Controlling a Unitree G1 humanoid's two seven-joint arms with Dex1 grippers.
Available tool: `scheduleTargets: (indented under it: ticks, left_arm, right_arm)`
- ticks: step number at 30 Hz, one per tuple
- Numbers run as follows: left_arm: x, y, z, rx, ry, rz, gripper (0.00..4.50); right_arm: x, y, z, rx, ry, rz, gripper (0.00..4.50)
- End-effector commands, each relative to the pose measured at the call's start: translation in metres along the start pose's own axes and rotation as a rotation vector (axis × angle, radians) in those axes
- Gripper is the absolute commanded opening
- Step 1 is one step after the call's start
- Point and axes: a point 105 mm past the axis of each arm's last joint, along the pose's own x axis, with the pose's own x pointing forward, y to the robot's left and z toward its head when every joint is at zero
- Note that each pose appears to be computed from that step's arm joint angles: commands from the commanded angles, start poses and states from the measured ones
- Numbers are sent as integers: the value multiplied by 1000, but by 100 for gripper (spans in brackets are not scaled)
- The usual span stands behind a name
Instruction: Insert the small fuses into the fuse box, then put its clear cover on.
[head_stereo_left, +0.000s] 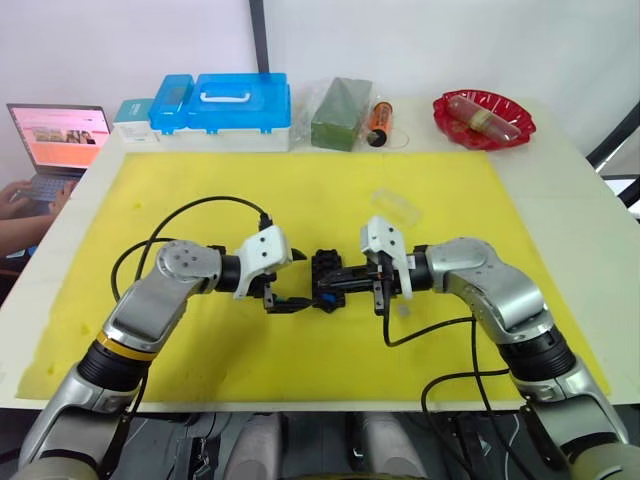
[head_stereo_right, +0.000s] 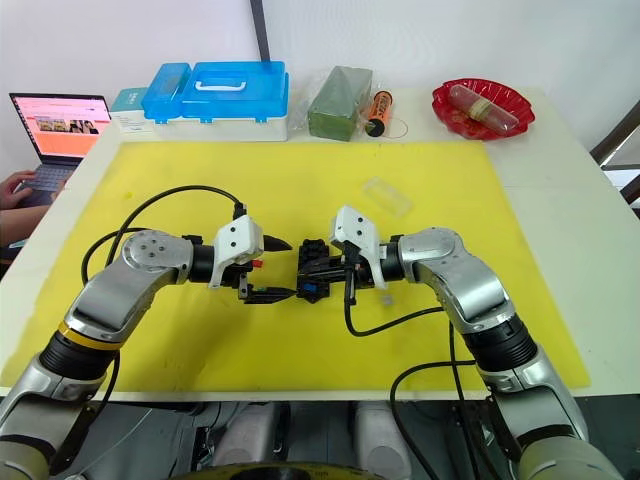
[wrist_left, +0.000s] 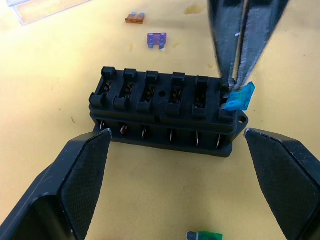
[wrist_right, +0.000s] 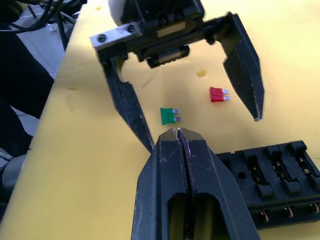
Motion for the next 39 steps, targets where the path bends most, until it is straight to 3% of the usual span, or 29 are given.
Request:
scheduleTargets:
  ticks: [1, 22, 39]
  left_arm:
    - [-1, 2, 8, 37, -19, 15, 450]
    - [-1, 4, 7, 43, -17, 17, 450]
    - [-1, 3, 7, 41, -18, 16, 450]
  right_arm:
    - [-4, 7, 9, -32, -22, 21, 2]
    - [-2, -1, -13, -110, 57, -35, 2]
    - [-5, -7, 5, -189, 13, -65, 2]
